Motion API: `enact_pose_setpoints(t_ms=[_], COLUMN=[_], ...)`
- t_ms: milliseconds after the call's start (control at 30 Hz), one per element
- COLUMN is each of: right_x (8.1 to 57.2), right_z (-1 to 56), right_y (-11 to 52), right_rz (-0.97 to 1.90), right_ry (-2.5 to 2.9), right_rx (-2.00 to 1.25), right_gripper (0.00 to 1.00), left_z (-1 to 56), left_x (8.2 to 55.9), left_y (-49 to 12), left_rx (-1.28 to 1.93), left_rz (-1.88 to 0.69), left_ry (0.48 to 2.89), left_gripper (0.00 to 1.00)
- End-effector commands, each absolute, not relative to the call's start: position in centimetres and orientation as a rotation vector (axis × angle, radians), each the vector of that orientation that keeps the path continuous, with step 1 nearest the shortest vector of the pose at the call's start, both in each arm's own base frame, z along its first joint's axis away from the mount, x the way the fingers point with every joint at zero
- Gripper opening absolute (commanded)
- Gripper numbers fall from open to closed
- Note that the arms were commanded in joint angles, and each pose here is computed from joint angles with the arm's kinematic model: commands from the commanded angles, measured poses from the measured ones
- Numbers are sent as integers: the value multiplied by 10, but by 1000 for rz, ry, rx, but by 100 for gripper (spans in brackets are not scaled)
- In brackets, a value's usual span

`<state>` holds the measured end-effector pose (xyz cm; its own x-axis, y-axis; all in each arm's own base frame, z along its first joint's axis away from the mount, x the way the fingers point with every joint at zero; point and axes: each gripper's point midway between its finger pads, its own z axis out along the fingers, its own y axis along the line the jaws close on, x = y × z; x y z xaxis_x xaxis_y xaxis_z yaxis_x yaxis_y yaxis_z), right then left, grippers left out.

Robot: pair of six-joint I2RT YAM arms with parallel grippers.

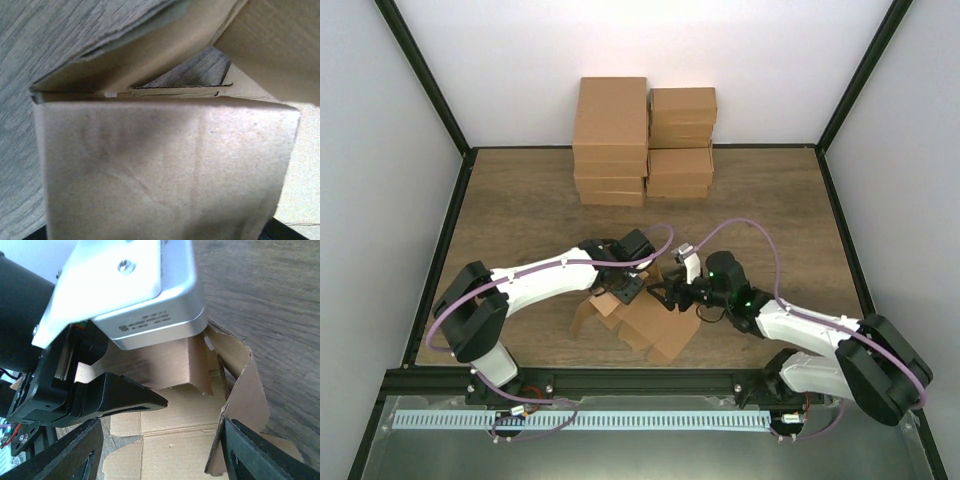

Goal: Fold the paper box

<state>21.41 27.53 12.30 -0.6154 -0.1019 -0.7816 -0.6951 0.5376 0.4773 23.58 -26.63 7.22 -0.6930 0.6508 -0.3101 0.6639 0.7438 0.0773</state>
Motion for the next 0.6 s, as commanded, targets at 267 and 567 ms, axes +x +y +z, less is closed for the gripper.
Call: enact_pose_setpoints(t_ms=[267, 567], right_x=[238, 296], right_z=[173, 166], right_y=[252, 197], right_rz=[1164, 909], right_ry=[1935, 1996], right_rx=[-612, -403], right_gripper=[70, 69], left_z=[73, 74], left_x=[238, 239], left_y=[-272, -272], left_rx=[1033, 1034], left_rz=[-70, -71], left_ry=[2606, 2603], left_gripper=[56, 56])
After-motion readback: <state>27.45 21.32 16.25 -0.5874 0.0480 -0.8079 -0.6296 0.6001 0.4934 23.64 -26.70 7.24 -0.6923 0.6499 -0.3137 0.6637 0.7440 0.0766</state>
